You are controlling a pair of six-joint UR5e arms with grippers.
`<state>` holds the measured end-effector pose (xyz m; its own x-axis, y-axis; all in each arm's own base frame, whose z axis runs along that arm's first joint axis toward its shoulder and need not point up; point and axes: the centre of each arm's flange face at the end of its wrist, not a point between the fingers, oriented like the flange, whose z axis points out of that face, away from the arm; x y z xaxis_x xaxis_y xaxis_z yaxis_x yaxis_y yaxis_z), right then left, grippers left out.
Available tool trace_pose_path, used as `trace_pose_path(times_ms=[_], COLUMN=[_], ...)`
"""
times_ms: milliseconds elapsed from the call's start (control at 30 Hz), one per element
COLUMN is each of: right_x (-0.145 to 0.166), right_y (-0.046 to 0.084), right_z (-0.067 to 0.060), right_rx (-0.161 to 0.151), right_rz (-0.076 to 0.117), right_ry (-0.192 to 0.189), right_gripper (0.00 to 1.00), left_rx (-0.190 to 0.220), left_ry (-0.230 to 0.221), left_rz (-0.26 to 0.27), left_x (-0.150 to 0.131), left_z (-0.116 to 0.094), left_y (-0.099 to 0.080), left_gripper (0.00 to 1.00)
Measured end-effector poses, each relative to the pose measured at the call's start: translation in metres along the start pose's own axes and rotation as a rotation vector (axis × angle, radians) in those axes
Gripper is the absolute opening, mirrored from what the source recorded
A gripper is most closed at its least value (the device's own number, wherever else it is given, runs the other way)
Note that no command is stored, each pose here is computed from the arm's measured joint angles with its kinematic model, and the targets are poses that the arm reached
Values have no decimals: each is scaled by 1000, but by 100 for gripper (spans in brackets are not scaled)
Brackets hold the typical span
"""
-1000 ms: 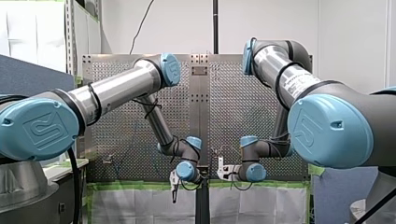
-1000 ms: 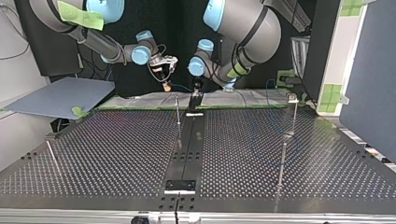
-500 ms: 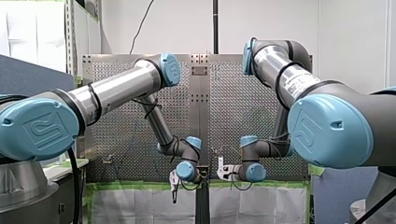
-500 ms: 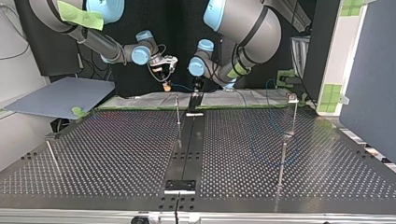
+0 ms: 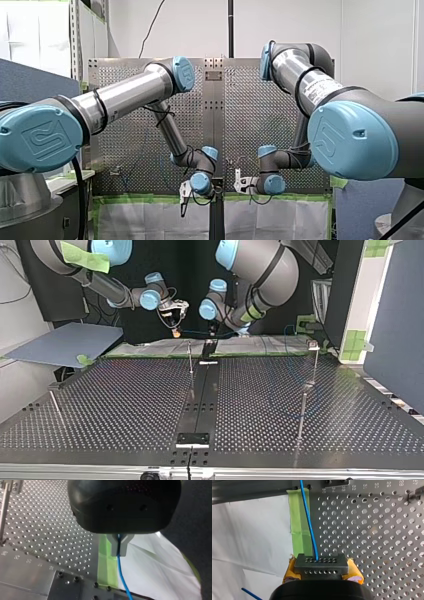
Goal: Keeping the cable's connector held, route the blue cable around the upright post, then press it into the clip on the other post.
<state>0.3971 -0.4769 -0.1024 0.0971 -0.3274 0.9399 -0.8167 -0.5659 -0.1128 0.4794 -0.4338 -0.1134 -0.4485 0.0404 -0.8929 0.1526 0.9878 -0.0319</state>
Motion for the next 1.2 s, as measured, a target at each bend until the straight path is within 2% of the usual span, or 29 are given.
trace_pose_path(times_ms=[333, 833, 1200], right_x=[0, 0, 0], right_y=[2, 2, 2], right_z=[0, -1, 0], right_rx=[-6, -6, -5], right_rz=[-5, -5, -16], right_ry=[-5, -6, -5], right_gripper=[0, 0, 0], left_rx=[-54, -49, -81], left_ry=[-10, -15, -27], left_rz=[23, 40, 43], left_x=[3, 7, 6], left_z=[-9, -18, -22], left_y=[-6, -19, -20], left_gripper=[2, 2, 2])
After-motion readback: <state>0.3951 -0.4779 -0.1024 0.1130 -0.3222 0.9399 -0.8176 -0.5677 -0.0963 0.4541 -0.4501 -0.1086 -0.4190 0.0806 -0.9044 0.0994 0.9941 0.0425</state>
